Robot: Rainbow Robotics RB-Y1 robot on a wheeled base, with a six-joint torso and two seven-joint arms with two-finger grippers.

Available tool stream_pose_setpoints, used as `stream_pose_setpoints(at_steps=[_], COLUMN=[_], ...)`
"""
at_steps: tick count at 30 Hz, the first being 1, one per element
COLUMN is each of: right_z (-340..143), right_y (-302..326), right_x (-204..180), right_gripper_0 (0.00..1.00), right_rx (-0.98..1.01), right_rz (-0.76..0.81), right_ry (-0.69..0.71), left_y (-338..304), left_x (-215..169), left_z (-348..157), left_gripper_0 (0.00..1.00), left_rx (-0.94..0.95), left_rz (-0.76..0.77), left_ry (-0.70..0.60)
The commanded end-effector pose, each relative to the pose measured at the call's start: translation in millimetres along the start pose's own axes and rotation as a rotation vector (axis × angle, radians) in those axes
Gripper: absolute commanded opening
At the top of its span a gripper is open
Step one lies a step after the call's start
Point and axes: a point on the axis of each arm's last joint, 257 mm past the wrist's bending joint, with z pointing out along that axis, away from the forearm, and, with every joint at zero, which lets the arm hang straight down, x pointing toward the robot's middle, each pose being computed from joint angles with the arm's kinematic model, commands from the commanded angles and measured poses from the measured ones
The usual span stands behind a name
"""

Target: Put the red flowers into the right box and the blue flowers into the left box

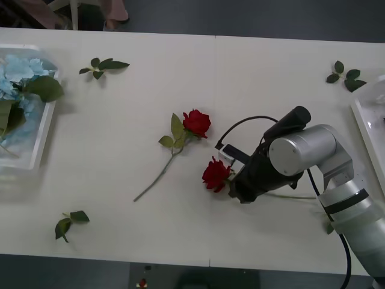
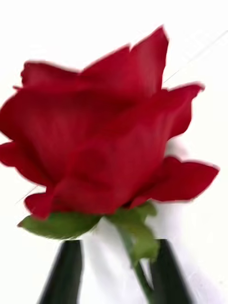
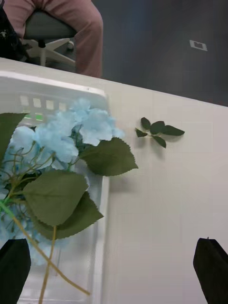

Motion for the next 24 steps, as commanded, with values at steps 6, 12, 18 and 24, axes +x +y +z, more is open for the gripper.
stream_pose_setpoints(at_steps=[6,12,18,24], right_z=[-13,-47,-104,-178], right_y=[-5,-19,-48,-104], right_x=[-19,-31,-36,-10], right_gripper_0=[0.0,0.0,0.0,0.0], right_rx=[0.012,0.039,0.054,0.175], right_rz=[-0.037,-0.018,0.088,0.286], right_ry=[-0.059,-0.115,-0.204,-0.268], left_y=[-94,-146,-185,-221], left_x=[21,50,71,85], left_z=[55,89,121,154], left_gripper_0=[1.0,1.0,1.0,1.0], left_rx=[0.054,0.073,0.09,0.118], left_rz=[0.128,0.222,0.281,0.322], left_ry=[0.112,0.244,0.344,0.41])
